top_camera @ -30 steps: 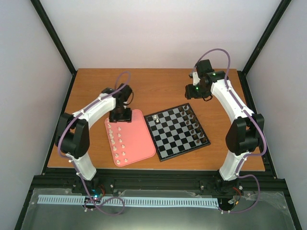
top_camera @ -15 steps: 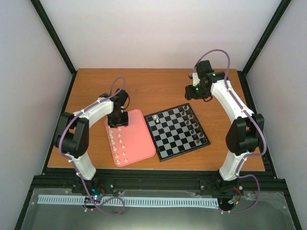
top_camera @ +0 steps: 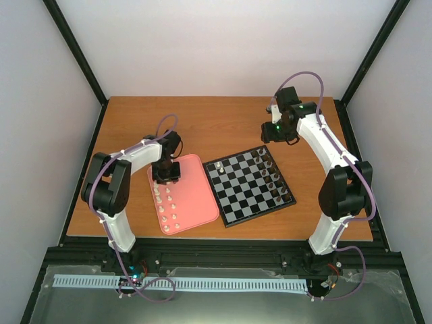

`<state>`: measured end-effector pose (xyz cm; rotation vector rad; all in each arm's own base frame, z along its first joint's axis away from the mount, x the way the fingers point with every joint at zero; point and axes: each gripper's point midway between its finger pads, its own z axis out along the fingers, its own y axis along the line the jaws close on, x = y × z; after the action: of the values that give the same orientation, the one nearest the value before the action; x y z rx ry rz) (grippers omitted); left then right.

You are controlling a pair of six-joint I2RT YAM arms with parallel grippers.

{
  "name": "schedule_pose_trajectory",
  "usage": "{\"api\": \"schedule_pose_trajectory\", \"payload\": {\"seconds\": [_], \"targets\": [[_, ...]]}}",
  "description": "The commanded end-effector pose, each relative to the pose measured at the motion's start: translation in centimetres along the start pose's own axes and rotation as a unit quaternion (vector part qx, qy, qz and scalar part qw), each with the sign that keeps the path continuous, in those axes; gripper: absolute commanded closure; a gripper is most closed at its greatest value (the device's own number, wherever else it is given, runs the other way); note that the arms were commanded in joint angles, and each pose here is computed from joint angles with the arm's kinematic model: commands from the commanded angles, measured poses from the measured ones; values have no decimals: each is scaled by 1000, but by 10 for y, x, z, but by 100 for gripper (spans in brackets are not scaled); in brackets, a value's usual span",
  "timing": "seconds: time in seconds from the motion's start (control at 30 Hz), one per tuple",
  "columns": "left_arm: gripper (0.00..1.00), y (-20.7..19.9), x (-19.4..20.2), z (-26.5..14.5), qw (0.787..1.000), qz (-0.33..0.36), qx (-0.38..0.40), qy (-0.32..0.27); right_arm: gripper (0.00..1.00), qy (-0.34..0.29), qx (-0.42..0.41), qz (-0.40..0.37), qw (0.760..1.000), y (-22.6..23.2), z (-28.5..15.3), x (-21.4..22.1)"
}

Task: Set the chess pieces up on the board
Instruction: Pick up the chess piece from the storage box.

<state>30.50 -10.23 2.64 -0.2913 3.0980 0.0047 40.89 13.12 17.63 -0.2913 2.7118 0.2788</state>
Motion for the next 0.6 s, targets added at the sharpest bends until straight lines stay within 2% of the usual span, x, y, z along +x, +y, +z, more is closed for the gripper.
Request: {"api": "schedule_pose_trajectory", "payload": {"seconds": [0.0, 0.3, 0.47, 0.57], "targets": [[65, 2, -9, 5, 1000, -5, 1, -7, 39, -15, 9, 0, 1000, -5, -13, -5], [80, 6, -13, 5, 1000, 0, -1, -6, 39, -11, 10, 5, 1000, -5, -11, -3], [98, 4, -14, 4, 1000, 4, 3, -4, 39, -9, 11, 8, 1000, -6, -9, -2], [99, 3, -15, -1, 1000, 10, 5, -3, 39, -8, 8, 10, 1000, -5, -8, 0]]}}
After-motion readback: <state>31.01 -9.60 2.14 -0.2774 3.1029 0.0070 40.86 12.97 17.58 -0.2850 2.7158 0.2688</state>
